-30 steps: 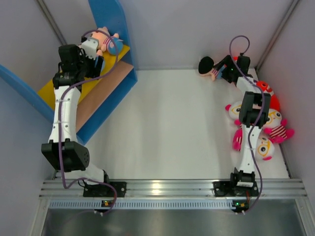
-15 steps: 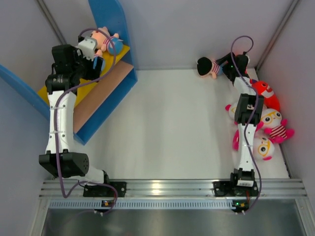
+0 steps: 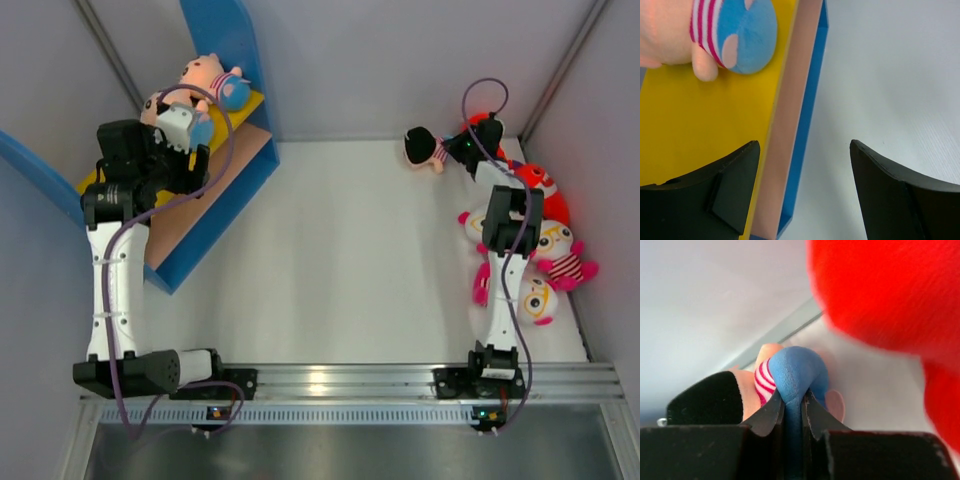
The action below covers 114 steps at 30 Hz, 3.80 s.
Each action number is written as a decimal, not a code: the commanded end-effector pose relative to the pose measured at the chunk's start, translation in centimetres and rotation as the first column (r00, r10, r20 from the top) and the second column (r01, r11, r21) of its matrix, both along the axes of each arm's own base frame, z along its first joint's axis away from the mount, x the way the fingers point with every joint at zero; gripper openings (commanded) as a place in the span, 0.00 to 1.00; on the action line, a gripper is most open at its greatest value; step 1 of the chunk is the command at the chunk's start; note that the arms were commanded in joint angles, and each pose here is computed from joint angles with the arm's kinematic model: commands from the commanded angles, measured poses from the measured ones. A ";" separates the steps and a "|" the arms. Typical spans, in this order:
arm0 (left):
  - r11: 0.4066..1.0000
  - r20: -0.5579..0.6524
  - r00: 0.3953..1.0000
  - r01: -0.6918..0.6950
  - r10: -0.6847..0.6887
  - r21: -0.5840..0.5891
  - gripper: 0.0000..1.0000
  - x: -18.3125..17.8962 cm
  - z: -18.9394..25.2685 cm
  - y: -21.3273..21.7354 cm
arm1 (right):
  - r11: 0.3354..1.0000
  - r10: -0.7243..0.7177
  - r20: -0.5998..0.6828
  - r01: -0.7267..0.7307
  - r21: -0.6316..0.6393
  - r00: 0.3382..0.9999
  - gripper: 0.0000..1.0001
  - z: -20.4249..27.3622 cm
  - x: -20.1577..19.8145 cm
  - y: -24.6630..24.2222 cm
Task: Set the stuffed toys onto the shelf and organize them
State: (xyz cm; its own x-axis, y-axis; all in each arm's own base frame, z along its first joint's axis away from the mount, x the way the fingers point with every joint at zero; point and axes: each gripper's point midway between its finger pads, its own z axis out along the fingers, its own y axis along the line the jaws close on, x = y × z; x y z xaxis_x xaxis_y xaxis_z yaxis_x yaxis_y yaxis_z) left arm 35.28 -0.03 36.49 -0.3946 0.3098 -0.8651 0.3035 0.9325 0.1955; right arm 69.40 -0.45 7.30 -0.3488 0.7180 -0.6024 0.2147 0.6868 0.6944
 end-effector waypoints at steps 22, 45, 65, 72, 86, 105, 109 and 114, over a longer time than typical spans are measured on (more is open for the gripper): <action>0.829 -0.015 0.918 0.350 -0.396 -0.437 0.81 -12.6 2.4 -10.6 | 0.501 0.863 0.455 -0.251 -0.828 0.220 0.00 32.9 -40.7 32.9; 0.730 -0.125 0.720 0.661 -0.682 -0.173 0.72 -9.1 -3.1 -17.1 | 0.386 0.912 0.383 -0.008 -0.923 -0.149 0.00 33.2 -46.8 40.8; 0.809 -0.078 0.840 0.538 -0.536 0.236 0.00 -5.8 -1.0 -11.4 | 0.370 0.924 0.383 -0.205 -0.906 -0.024 0.77 29.1 -46.8 37.9; 0.688 0.053 0.921 0.250 -0.386 0.682 0.00 -5.3 5.7 -3.6 | 0.420 0.908 0.415 -0.171 -0.891 0.064 0.84 27.7 -48.2 33.0; 0.171 0.021 0.970 0.021 -0.242 0.985 0.00 -1.8 9.4 3.2 | 0.452 0.892 0.445 -0.186 -0.873 0.081 0.84 25.1 -48.0 30.6; 0.122 -0.074 0.953 0.114 -0.295 0.986 0.00 3.4 3.1 11.4 | 0.502 0.864 0.485 -0.167 -0.849 0.134 0.84 24.6 -46.8 27.1; 0.063 -0.098 0.937 0.126 -0.335 0.990 0.00 2.1 2.7 11.5 | 0.509 0.860 0.491 -0.166 -0.845 0.135 0.84 24.6 -46.8 26.8; 0.048 -0.109 0.933 0.133 -0.342 0.990 0.07 2.0 2.5 11.4 | 0.524 0.851 0.507 -0.159 -0.837 0.136 0.84 25.3 -46.9 26.3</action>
State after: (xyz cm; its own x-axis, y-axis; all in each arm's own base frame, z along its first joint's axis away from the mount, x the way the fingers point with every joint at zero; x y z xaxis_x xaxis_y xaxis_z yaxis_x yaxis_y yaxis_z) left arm 37.11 12.27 37.29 -0.0857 0.9658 0.2446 0.4070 -0.1901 0.8934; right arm 23.12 26.44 29.98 0.3808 -0.0105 -0.9246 -0.7674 0.5543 -0.3224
